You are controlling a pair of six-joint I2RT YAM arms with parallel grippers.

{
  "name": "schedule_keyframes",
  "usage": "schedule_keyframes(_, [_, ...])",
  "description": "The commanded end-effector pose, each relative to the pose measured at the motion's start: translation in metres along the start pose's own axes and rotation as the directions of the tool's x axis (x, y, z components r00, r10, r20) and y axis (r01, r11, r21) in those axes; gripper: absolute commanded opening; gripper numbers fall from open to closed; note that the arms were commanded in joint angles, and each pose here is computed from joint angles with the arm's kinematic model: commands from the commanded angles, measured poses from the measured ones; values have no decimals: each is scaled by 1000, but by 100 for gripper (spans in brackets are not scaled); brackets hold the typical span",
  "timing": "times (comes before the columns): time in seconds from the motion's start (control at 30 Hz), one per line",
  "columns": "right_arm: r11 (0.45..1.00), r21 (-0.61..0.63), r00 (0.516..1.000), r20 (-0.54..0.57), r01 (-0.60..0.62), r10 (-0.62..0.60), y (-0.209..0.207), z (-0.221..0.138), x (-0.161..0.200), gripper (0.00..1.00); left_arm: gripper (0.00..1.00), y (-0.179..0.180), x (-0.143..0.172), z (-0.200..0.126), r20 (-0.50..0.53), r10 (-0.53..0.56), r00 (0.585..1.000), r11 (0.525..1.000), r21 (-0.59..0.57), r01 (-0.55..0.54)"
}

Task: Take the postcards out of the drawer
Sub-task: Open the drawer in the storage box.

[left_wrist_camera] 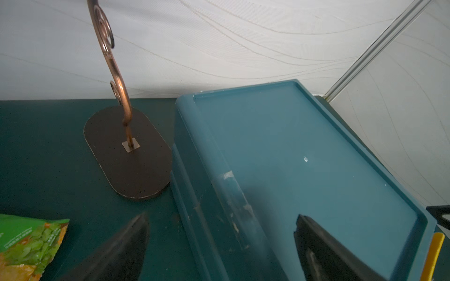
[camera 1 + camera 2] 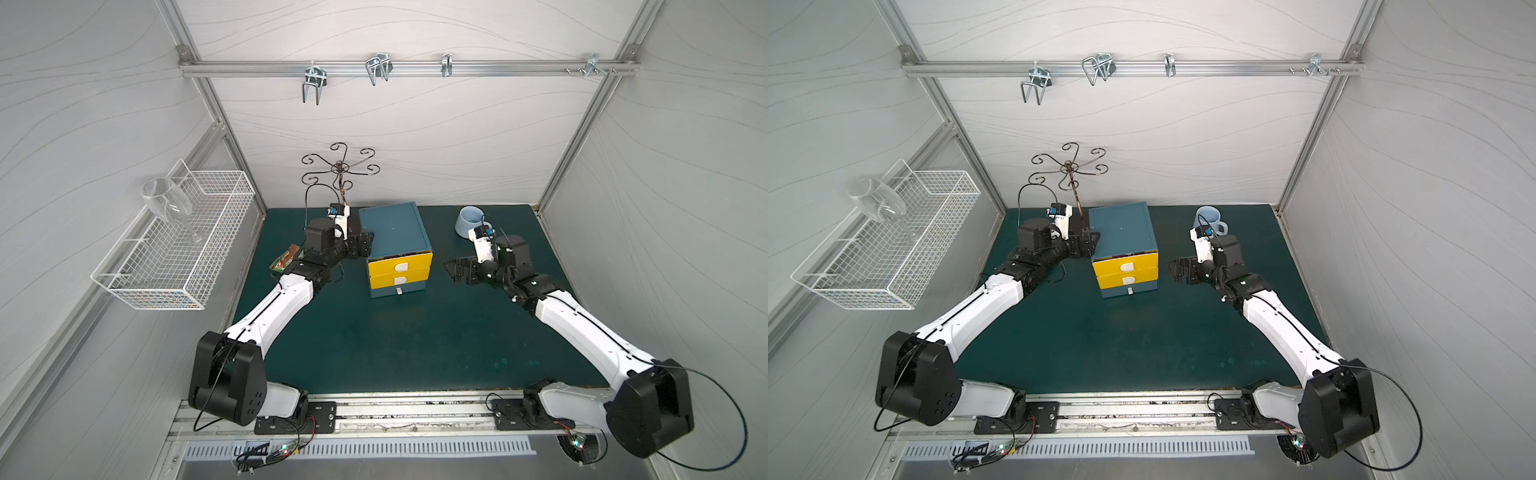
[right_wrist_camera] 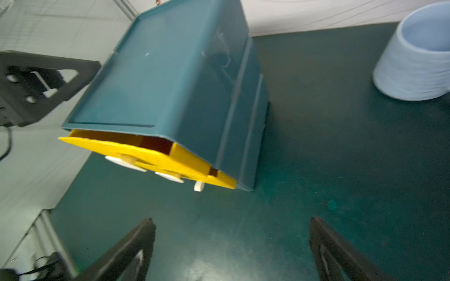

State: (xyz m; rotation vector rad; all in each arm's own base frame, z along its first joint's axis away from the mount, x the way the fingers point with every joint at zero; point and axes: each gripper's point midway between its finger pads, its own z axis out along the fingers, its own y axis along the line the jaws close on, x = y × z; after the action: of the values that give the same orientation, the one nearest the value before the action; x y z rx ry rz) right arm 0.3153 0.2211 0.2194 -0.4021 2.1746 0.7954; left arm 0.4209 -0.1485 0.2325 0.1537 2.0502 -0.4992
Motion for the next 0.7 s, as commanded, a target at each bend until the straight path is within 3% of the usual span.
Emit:
schedule_keyframes(0.0, [990,-111,996,-50,-82,77,26,3,1,99,96,-7,-9,3,-28,-1,1000,1000,6,1])
schedule_keyframes(0.4, [912,-290,956,-111,-291,270,60,16,-3,99,92,6,14,13,-158,-23,987,996,-87,9])
schedule_keyframes(0.67, [845,-320,904,-164,-428,395,70,24,3,99,92,8,28,20,-194,-70,979,993,-102,51])
